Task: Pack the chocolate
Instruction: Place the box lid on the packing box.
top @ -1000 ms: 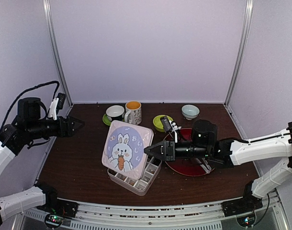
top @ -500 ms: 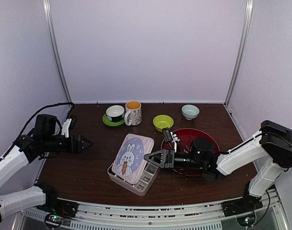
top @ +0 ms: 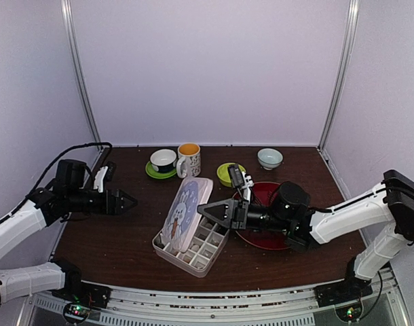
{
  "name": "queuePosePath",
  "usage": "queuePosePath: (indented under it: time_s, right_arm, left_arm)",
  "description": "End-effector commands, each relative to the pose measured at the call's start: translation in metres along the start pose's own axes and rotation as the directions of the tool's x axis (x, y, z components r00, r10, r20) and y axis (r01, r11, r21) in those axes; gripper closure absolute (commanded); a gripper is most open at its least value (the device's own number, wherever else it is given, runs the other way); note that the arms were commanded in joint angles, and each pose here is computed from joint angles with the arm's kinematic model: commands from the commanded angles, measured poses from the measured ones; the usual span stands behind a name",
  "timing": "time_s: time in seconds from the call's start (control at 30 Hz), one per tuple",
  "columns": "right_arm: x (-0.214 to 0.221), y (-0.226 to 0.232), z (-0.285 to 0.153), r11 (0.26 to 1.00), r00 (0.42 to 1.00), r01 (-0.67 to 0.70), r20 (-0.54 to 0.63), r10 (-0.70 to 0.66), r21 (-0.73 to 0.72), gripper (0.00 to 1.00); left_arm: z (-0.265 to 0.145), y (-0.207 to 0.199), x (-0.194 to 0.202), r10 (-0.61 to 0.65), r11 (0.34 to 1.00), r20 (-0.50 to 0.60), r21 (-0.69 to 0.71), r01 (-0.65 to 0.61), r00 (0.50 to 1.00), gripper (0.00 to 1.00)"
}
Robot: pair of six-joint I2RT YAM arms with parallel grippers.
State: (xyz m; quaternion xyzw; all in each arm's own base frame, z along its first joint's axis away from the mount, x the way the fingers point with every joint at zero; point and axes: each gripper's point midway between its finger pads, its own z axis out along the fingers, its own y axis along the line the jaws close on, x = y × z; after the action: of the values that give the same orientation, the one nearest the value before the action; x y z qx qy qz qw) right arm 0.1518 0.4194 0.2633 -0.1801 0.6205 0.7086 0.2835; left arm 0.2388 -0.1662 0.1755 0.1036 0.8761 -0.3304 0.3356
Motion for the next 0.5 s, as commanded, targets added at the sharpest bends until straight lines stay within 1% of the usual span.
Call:
queuePosePath:
  time_s: [0.0, 0.13, 0.27, 0.33, 0.47]
  right_arm:
    - [-0.008, 0.033, 0.016, 0.994, 0.998, 0.063, -0.012, -0.064, -0.093, 1.00]
    - [-0.009, 0.035, 0.032, 0.991, 0.999, 0.050, -0.013, -0.052, -0.125, 1.00]
    - [0.001, 0.014, 0.042, 0.994, 0.999, 0.024, -0.030, -0.027, -0.109, 1.00]
    - [0.009, 0.002, 0.044, 0.995, 0.999, 0.008, -0.039, -0.012, -0.102, 1.00]
    - [0.019, -0.012, 0.044, 0.990, 0.998, -0.063, -0.036, 0.059, -0.124, 1.00]
  left_arm:
    - [-0.002, -0.015, -0.017, 0.042, 0.997, 0.056, 0.060, -0.045, 0.998, 0.24]
    - [-0.003, -0.017, -0.018, 0.045, 0.996, 0.062, 0.070, -0.049, 0.997, 0.23]
    - [0.003, -0.018, -0.012, 0.027, 0.994, 0.067, 0.105, -0.034, 0.997, 0.18]
    - [0.009, -0.018, -0.007, 0.013, 0.991, 0.057, 0.134, -0.021, 0.998, 0.17]
    - [0.024, -0.011, 0.008, -0.018, 0.988, 0.006, 0.156, 0.017, 1.000, 0.17]
